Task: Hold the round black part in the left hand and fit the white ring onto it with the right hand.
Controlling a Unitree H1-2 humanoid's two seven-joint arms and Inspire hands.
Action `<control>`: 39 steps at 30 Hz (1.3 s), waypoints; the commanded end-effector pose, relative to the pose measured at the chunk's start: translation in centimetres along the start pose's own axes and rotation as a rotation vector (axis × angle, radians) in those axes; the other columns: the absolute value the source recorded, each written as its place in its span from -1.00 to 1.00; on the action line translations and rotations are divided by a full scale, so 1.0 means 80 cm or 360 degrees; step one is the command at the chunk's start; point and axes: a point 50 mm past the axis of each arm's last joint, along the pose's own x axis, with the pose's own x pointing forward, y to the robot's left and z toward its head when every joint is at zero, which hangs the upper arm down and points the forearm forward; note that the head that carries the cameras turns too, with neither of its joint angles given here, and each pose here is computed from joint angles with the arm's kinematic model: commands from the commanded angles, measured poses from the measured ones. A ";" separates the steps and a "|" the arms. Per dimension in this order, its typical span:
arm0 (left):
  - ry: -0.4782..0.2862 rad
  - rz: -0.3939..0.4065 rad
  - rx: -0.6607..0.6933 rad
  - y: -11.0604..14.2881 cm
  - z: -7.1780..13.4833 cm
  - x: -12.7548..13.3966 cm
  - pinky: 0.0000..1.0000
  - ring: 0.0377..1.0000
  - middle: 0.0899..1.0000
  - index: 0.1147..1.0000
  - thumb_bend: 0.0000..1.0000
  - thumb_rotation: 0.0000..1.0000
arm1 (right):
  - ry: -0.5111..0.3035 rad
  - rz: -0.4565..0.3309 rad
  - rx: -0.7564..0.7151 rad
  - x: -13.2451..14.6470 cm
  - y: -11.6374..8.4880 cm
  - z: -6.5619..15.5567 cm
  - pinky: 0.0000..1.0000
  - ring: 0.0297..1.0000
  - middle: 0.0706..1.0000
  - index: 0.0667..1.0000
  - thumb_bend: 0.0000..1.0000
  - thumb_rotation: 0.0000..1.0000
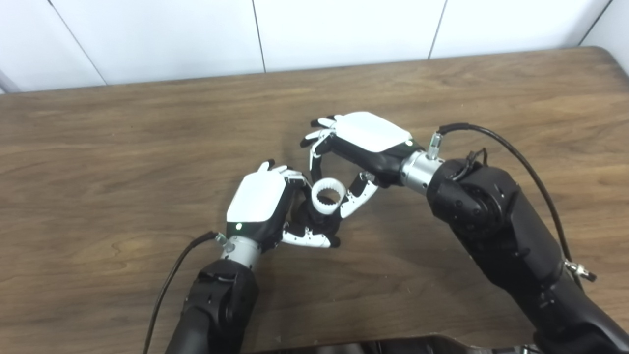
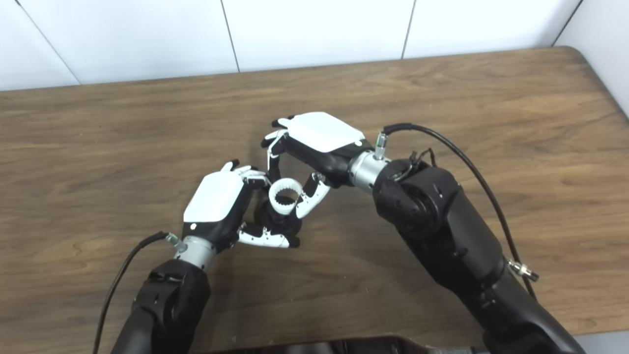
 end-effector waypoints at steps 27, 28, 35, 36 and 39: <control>-0.0017 0.0010 0.0030 0.008 0.006 0.001 0.99 0.75 0.50 -0.16 0.05 -0.89 | -0.0069 -0.0096 -0.0050 0.004 0.004 0.004 1.00 0.93 0.71 -0.10 0.05 -0.73; -0.0016 0.0008 0.0029 0.007 0.006 0.001 0.99 0.75 0.50 -0.16 0.05 -0.89 | -0.0070 -0.0094 -0.0048 0.004 0.004 0.004 1.00 0.93 0.71 -0.10 0.05 -0.73; -0.0013 0.0002 0.0025 0.007 0.008 0.000 1.00 0.76 0.50 -0.16 0.05 -0.89 | -0.0077 -0.0091 -0.0049 0.004 0.002 0.008 1.00 0.94 0.72 -0.10 0.05 -0.73; -0.0012 0.0002 0.0025 0.007 0.008 0.000 0.99 0.76 0.50 -0.16 0.05 -0.89 | -0.0078 -0.0091 -0.0048 0.004 0.001 0.008 1.00 0.95 0.72 -0.10 0.05 -0.73; -0.0009 0.0002 0.0027 0.007 0.008 0.000 0.99 0.76 0.50 -0.16 0.05 -0.89 | -0.0082 -0.0097 -0.0058 0.004 0.002 0.009 1.00 0.94 0.71 -0.10 0.05 -0.73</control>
